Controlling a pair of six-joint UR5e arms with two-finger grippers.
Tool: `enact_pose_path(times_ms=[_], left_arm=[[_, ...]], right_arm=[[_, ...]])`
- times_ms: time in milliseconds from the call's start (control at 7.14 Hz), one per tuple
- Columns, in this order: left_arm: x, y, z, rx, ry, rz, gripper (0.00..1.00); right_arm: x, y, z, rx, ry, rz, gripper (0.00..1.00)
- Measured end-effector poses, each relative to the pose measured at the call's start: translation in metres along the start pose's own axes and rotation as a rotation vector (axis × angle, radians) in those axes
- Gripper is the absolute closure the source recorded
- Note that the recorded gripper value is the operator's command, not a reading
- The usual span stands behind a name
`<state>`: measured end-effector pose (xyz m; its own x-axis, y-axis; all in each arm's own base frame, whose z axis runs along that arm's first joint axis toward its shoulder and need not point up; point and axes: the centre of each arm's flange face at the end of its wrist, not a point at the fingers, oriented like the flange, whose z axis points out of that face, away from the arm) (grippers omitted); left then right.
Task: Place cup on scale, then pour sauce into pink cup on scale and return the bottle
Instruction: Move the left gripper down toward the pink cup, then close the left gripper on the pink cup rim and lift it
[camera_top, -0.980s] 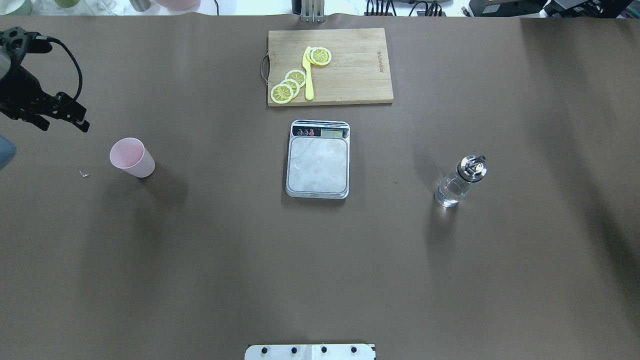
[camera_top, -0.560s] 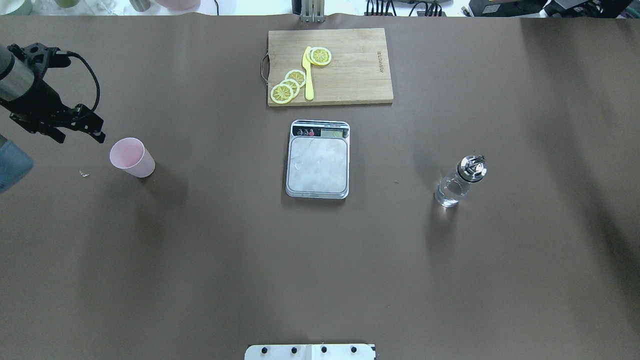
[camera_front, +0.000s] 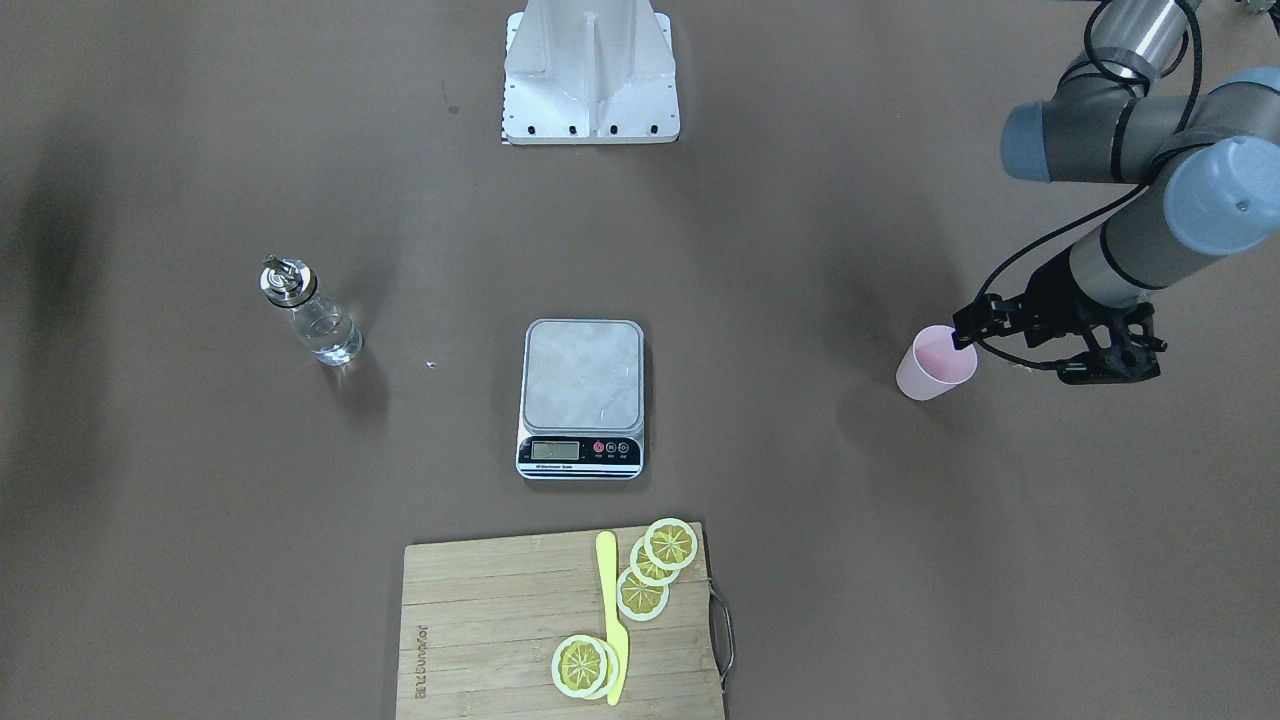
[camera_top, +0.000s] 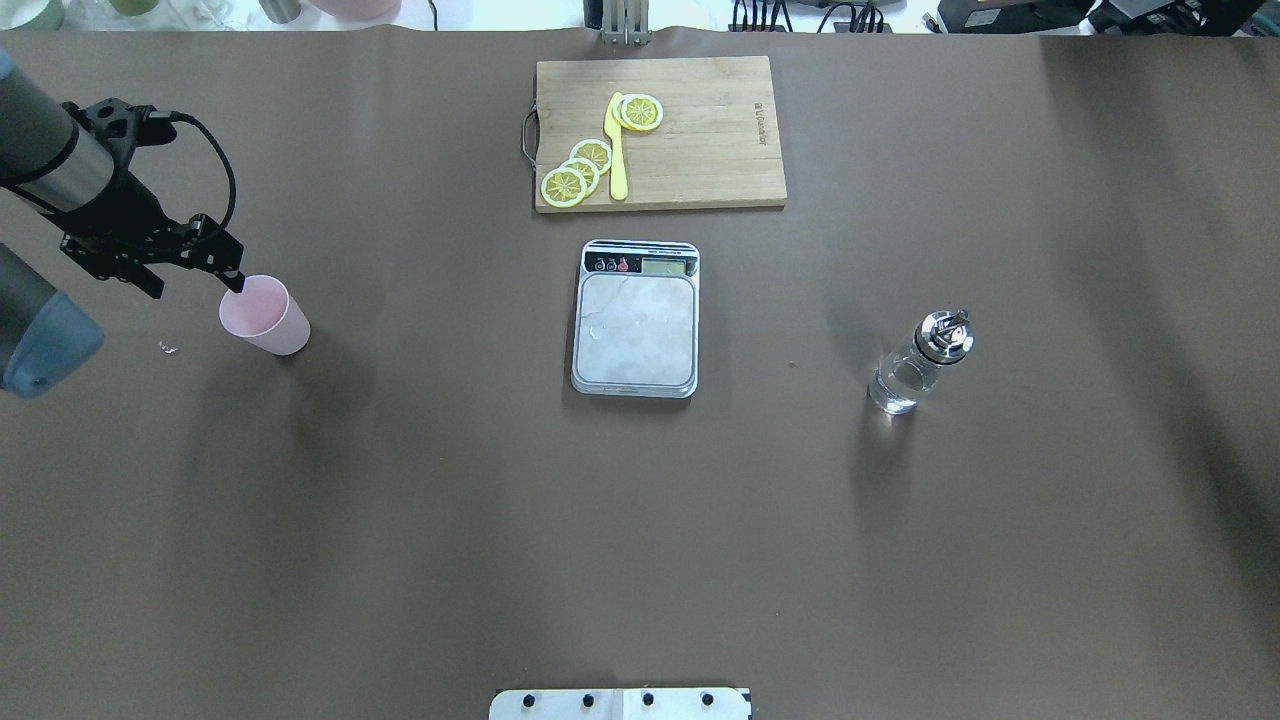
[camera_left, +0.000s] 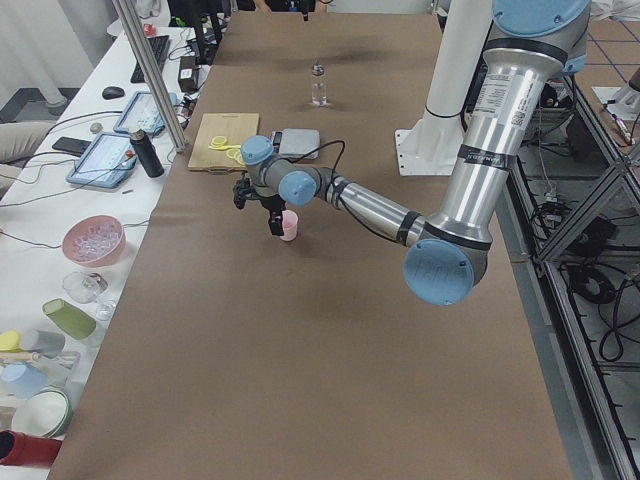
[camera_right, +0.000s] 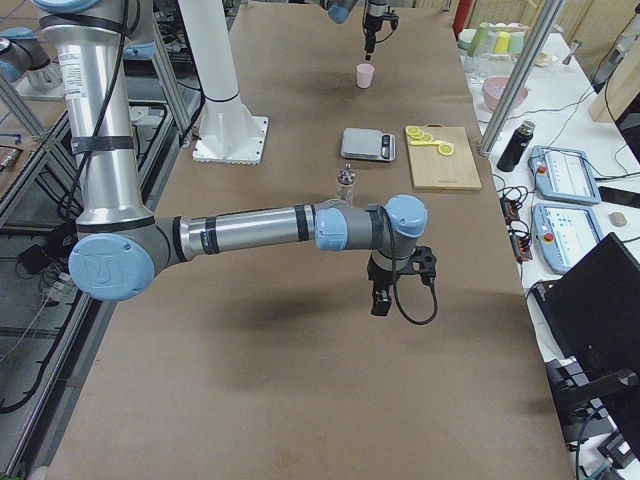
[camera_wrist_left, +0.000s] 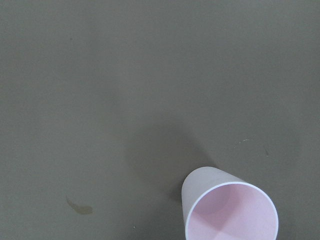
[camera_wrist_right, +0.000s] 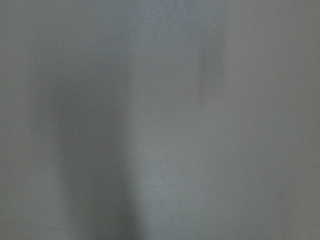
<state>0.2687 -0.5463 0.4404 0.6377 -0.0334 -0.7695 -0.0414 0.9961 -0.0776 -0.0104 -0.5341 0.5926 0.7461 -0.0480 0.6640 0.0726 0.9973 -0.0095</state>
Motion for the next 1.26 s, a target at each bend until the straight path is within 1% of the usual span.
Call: enact_pose_path(times_ms=[140,280,840,1260], left_arm=[[0.004,-0.001,0.003,-0.005,0.001,-0.001,0.32],[0.005,-0.001,0.005,-0.008,0.0,-0.002,0.33],[-0.004,-0.008,0.018,-0.021,-0.01,-0.008,0.34],[0.005,-0.009,0.02,-0.022,-0.005,0.002,0.42]], right_arm=[[0.0,0.0,0.0,0.0,0.0,0.0,0.0],[0.0,0.0,0.0,0.001,-0.001,-0.001,0.0],[-0.002,-0.001,-0.002,0.005,-0.001,-0.003,0.0],[-0.003,-0.001,-0.003,0.006,0.0,-0.005,0.0]])
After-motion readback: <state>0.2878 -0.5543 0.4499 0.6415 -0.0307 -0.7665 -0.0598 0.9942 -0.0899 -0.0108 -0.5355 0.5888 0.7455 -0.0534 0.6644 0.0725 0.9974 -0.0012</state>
